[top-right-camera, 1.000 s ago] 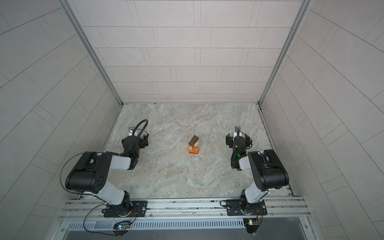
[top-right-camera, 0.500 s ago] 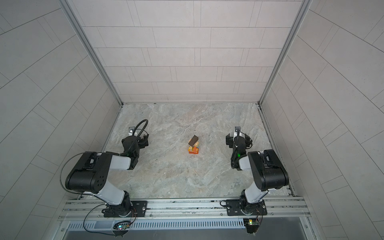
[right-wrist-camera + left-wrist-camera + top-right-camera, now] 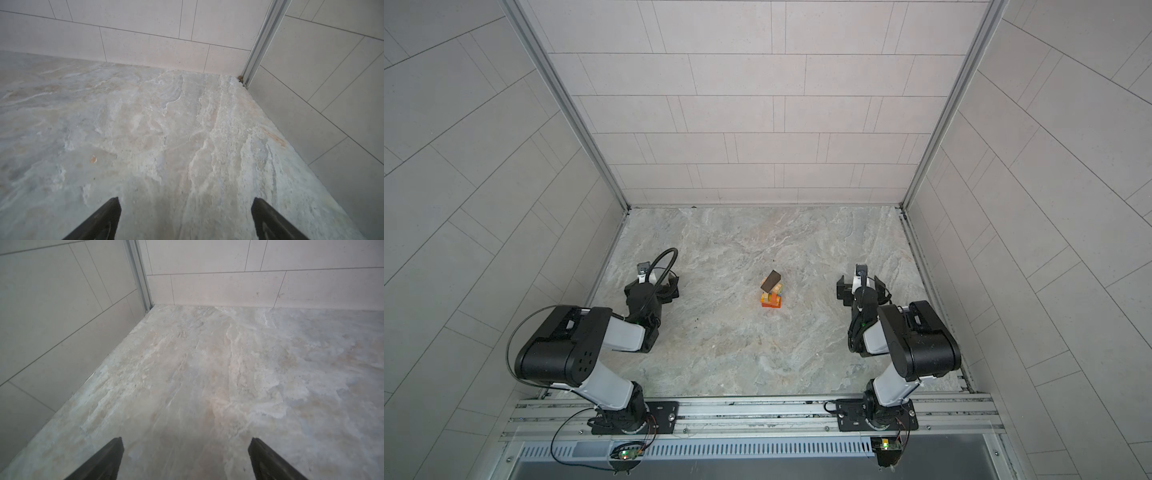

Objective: Build the wood block tower

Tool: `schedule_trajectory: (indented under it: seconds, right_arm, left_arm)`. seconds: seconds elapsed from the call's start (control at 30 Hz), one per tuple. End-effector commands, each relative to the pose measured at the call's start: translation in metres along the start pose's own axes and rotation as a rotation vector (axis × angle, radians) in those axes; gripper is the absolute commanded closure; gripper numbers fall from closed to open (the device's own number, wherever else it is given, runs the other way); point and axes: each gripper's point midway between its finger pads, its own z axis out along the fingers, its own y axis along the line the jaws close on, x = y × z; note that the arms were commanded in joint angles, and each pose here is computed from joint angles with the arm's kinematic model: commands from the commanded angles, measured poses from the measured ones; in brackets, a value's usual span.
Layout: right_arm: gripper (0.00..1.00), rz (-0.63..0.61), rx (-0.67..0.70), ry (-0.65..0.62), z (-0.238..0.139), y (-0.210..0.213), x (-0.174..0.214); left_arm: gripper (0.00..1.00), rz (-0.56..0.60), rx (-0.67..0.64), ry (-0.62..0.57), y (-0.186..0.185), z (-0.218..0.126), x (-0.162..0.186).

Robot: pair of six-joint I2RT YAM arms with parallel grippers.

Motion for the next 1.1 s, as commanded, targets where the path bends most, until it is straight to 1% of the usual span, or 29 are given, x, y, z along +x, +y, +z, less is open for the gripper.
schedule_trajectory:
  seconds: [0.0, 0.07, 0.1, 0.17, 0.23, 0.33, 0.43, 0.53, 0.57, 0.67, 0.73, 0.77, 0.83, 0.9, 0.97, 1.07]
  right_arm:
    - [0.00, -0.002, -0.035, -0.065, 0.012, 0.008, -0.034]
    - [0.01, -0.015, -0.032, 0.001, 0.025, 0.011, -0.032]
    - [0.00, -0.019, -0.021, 0.032, 0.029, 0.010, -0.032]
    - [0.01, -0.012, -0.018, 0.026, 0.029, 0.009, -0.033]
    - [0.01, -0.014, -0.019, 0.028, 0.030, 0.010, -0.032]
    - [0.00, -0.008, -0.019, 0.024, 0.030, 0.009, -0.033]
    - [0.00, -0.009, -0.017, 0.014, 0.028, 0.008, -0.033]
    - [0.01, -0.013, -0.041, -0.031, 0.020, 0.012, -0.036]
    - [0.00, -0.014, -0.050, -0.059, 0.015, 0.013, -0.036]
    - [0.00, 0.002, -0.053, -0.128, 0.002, 0.011, -0.037]
    - [0.00, 0.002, -0.056, -0.129, 0.002, 0.012, -0.037]
    - [0.00, -0.004, -0.061, -0.116, 0.005, 0.013, -0.036]
    - [0.01, -0.015, -0.069, -0.077, 0.013, 0.016, -0.036]
    - [0.01, -0.032, -0.068, -0.007, 0.024, 0.019, -0.034]
    - [0.01, -0.021, -0.063, 0.011, 0.028, 0.017, -0.033]
    - [0.01, -0.020, -0.069, 0.005, 0.027, 0.016, -0.033]
  left_arm:
    - [0.00, -0.015, 0.020, -0.072, -0.006, 0.008, -0.030]
    - [0.00, 0.013, 0.007, 0.006, -0.010, 0.024, -0.032]
    - [0.00, 0.014, 0.005, 0.047, -0.010, 0.027, -0.030]
    - [0.00, 0.013, 0.026, 0.045, -0.013, 0.023, -0.031]
    - [0.00, 0.021, 0.042, 0.009, -0.016, 0.027, -0.034]
    - [0.00, 0.028, 0.052, 0.018, -0.018, 0.026, -0.032]
    - [0.00, 0.032, 0.068, -0.005, -0.019, 0.022, -0.034]
    - [0.00, -0.012, 0.095, -0.139, -0.014, -0.006, -0.035]
    - [0.00, -0.023, 0.099, -0.151, -0.012, -0.014, -0.028]
    - [0.00, 0.004, 0.074, -0.082, -0.015, 0.008, -0.032]
    - [0.00, 0.034, 0.057, 0.045, -0.018, 0.026, -0.028]
    - [0.00, 0.032, 0.058, 0.091, -0.018, 0.027, -0.028]
    - [0.00, 0.034, 0.075, 0.066, -0.020, 0.026, -0.032]
    - [0.00, 0.025, 0.073, -0.005, -0.020, 0.025, -0.034]
    - [0.00, 0.030, 0.086, 0.034, -0.022, 0.025, -0.030]
    - [0.00, 0.029, 0.084, 0.010, -0.022, 0.025, -0.032]
